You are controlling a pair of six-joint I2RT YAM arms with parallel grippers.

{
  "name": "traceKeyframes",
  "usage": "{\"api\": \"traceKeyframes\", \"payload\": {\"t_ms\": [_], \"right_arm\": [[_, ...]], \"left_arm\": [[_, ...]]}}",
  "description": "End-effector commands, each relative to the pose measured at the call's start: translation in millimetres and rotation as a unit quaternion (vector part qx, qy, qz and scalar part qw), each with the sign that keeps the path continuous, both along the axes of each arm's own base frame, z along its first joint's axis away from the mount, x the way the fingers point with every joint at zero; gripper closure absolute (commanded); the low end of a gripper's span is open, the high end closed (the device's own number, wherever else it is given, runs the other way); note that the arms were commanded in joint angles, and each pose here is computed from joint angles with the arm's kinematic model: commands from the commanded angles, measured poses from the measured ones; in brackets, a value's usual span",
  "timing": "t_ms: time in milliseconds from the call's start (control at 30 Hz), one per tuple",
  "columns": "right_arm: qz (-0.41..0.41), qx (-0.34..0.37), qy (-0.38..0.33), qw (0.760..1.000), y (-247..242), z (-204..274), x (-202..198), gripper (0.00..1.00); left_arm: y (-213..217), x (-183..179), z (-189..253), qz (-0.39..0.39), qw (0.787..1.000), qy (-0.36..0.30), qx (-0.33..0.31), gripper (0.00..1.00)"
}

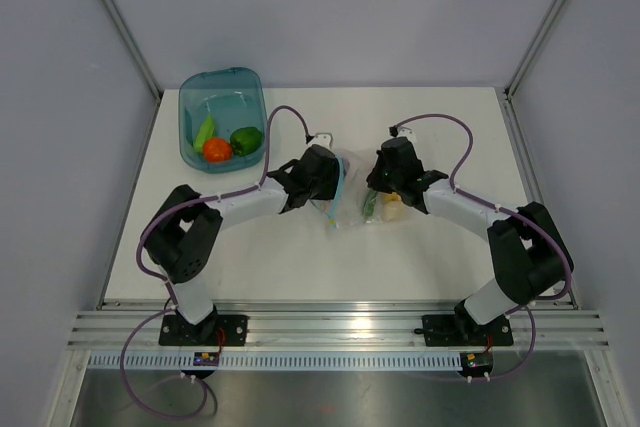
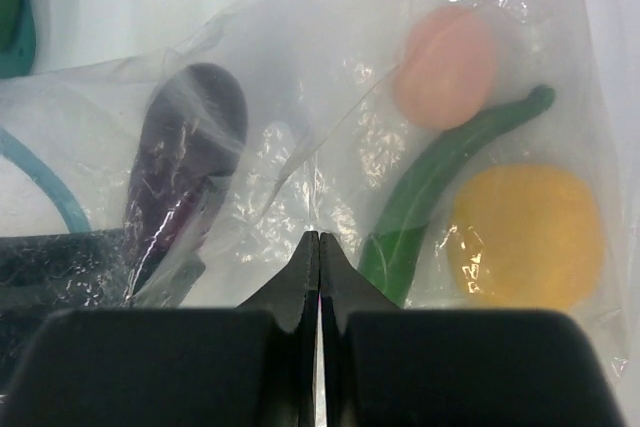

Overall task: Open the zip-top bag and remove the fake food
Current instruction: Pick up the fake vegetable from the zipper food storage bag.

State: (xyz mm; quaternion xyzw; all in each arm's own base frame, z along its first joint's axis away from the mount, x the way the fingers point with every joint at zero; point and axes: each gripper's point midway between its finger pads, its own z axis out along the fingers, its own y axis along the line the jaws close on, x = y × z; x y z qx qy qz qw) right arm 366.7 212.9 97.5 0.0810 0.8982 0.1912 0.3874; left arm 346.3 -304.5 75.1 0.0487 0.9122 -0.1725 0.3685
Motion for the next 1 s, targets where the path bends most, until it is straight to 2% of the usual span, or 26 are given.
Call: {"api": "traceKeyframes", "payload": {"t_ms": [0, 233, 433, 500, 533, 567, 600, 667, 800, 967], "right_arm": [[-0.022, -0.010, -0.020, 1.000, -6, 13, 15, 1.00], [-0.027, -0.017, -0.021, 0.999, -9, 13, 15, 1.00], [-0.001, -0.006, -0.015, 1.000, 1, 12, 12, 0.99], [0.009, -0.001, -0.018, 1.000, 4, 14, 11, 0.86], [0.013, 0.007, -0.027, 1.000, 6, 18, 12, 0.62], [0.020, 0.015, -0.031, 0.999, 8, 20, 11, 0.48], [0.022, 0.020, -0.036, 0.999, 7, 20, 7, 0.39], [0.030, 0.033, -0.054, 0.998, 11, 28, 8, 0.30], [0.035, 0.033, -0.059, 0.997, 11, 31, 6, 0.26], [0.004, 0.002, -0.036, 0.999, -1, 22, 9, 0.24]], "left_arm": [[7, 9, 34, 0.010, 1.000, -0.016, 0.011, 0.65], [14, 7, 42, 0.006, 1.000, -0.014, 0.019, 0.65], [4, 4, 38, -0.015, 0.999, 0.010, -0.036, 0.65], [2, 7, 38, -0.016, 0.998, 0.013, -0.052, 0.65], [2, 4, 32, -0.018, 0.998, 0.022, -0.058, 0.65], [1, 7, 35, -0.019, 0.997, 0.016, -0.067, 0.65], [1, 7, 34, -0.020, 0.997, 0.017, -0.070, 0.65], [2, 8, 32, -0.019, 0.997, 0.019, -0.073, 0.65], [-3, 7, 27, -0.027, 0.994, 0.037, -0.095, 0.66], [-10, 5, 34, -0.040, 0.985, 0.045, -0.163, 0.66]]}}
